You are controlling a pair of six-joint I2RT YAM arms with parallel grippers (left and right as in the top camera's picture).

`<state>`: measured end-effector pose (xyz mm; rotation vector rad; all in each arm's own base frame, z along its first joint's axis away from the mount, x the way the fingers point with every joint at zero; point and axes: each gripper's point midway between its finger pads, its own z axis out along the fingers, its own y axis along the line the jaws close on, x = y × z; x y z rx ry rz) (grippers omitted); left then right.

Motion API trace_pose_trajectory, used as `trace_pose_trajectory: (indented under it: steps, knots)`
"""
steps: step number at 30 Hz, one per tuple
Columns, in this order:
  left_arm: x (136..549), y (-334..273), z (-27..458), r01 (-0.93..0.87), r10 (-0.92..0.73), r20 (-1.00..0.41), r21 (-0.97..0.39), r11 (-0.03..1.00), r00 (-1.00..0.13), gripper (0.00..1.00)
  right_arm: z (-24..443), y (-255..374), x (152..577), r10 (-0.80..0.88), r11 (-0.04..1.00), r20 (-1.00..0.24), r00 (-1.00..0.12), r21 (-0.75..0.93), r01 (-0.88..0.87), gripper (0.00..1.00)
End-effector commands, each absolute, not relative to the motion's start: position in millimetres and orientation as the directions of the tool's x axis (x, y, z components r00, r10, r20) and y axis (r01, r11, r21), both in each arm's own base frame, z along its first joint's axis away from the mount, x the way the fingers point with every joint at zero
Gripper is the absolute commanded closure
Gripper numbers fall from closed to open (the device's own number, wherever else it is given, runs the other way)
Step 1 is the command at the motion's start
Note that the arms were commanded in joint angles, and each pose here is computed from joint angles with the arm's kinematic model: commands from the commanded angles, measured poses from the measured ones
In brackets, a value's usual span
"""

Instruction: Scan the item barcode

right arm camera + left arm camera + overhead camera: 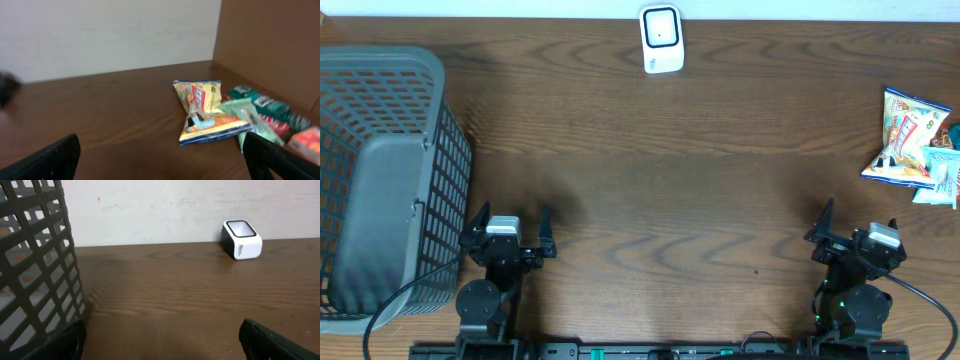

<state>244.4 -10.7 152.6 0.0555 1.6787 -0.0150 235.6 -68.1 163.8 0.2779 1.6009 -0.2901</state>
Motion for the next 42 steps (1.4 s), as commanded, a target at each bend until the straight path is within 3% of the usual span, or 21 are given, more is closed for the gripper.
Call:
trace_pose_trajectory:
  steps: [1, 7, 42]
  knots:
    - [243.8, -6.4, 137.4, 0.025, 0.032, -0.988, 0.028, 0.999, -0.15, 0.02, 161.6, -58.2, 238.6, -0.117, 0.948, -0.989, -0.092, -0.138, 0.287, 0.01]
    - [243.8, -6.4, 137.4, 0.025, 0.032, -0.988, 0.028, 0.999, -0.15, 0.02, 159.8, -47.1, 241.5, -0.118, 0.966, -0.989, -0.091, -0.136, 0.222, 0.01]
    - [243.9, -4.0, 136.9, 0.015, 0.03, -0.988, 0.028, 0.999, -0.153, 0.02, 159.5, -47.1, 241.6, -0.118, 0.966, -0.989, -0.092, -0.136, 0.221, 0.01]
